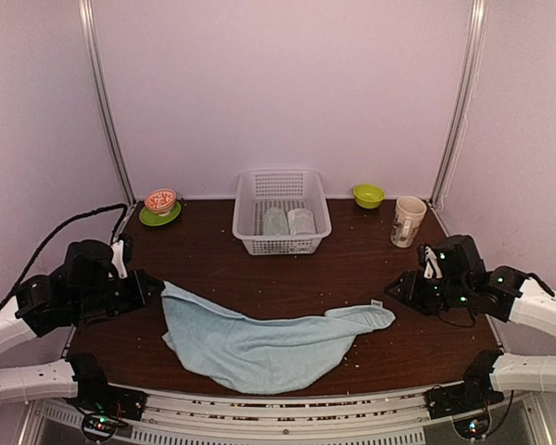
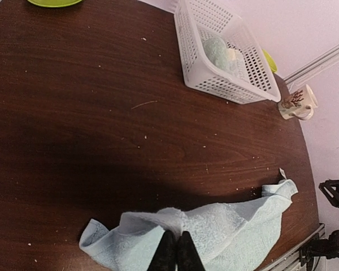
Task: Roll the towels
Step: Put down the towel at the center of the board.
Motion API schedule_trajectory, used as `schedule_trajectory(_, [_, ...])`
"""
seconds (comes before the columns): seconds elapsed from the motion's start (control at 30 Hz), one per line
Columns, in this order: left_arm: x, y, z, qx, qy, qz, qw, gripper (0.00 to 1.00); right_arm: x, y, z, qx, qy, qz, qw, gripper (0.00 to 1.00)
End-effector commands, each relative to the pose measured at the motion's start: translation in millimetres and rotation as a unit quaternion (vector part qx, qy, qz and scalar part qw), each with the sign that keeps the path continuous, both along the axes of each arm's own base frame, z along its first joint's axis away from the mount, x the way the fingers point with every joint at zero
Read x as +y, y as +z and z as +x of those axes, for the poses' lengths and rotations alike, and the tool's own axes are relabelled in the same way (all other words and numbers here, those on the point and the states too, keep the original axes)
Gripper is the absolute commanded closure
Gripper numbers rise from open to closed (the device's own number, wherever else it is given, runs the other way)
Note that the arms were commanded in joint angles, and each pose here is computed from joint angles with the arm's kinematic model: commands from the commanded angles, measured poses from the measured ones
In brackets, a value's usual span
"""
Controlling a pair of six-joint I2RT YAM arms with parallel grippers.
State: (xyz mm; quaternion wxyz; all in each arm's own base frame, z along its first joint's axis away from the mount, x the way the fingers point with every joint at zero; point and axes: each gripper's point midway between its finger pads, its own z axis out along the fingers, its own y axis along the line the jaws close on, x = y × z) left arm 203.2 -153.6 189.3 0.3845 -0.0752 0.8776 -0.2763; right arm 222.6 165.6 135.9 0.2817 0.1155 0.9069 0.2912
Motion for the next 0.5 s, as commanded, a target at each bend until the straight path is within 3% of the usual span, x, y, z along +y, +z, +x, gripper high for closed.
schedule_trajectory(0.0, [4, 14, 7, -0.023, 0.014, 0.009, 1.000, 1.00, -16, -17, 4, -0.006, 0.005, -0.082, 0.997, 0.49])
schedule_trajectory(0.17, [11, 16, 8, -0.028, 0.023, 0.027, 0.999, 1.00, -23, -53, -1, 0.029, 0.007, -0.110, 0.994, 0.48])
schedule_trajectory(0.47, [10, 10, 8, -0.019, 0.019, 0.035, 0.999, 1.00, -24, -84, 7, 0.046, -0.030, -0.086, 0.995, 0.53])
